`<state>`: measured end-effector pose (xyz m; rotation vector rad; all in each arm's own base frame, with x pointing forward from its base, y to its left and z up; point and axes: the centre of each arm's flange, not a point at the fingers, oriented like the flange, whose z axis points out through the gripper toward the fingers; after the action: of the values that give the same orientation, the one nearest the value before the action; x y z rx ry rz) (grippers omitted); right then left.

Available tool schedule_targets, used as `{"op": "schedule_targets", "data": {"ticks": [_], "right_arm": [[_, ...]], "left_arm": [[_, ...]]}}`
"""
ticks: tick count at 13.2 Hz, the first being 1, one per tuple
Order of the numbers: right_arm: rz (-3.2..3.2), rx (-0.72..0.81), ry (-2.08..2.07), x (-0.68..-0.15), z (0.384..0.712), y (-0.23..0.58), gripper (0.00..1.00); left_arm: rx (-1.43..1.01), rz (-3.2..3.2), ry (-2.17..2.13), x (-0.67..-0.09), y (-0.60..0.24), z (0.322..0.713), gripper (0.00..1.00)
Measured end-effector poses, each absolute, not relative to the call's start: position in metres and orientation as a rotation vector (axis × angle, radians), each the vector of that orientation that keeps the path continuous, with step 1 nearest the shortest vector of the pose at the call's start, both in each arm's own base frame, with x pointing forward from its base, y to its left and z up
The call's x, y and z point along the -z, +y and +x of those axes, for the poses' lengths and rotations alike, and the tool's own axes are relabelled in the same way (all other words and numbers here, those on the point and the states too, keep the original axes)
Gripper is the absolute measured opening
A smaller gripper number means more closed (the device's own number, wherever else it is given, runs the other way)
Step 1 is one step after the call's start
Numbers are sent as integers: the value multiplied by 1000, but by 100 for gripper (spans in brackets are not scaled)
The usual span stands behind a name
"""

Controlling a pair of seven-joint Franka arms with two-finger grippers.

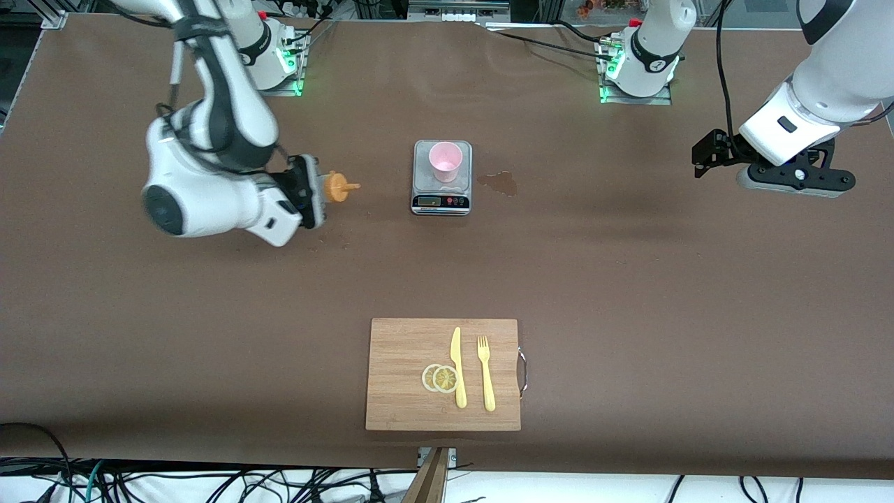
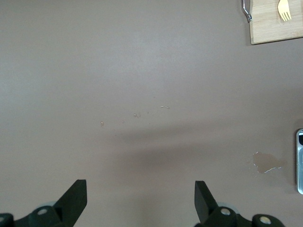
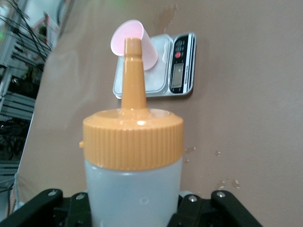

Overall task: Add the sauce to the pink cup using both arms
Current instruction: 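Move the bottle with the right gripper back beside its start spot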

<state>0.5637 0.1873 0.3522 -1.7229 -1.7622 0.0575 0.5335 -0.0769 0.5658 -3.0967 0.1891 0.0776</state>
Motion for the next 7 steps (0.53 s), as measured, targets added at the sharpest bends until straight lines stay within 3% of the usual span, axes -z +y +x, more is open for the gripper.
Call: {"op": "schedule_targets", "data": {"ticks": [3,7], "right_arm": [[-1584,145,-1719,-333,578,108,21],[-1372,448,-1632,-261,579,26,21]], "left_arm": [[-78,-3097,189,-566,-77,533,100],[-78,-3097,190,-566,-77,533,100]]}}
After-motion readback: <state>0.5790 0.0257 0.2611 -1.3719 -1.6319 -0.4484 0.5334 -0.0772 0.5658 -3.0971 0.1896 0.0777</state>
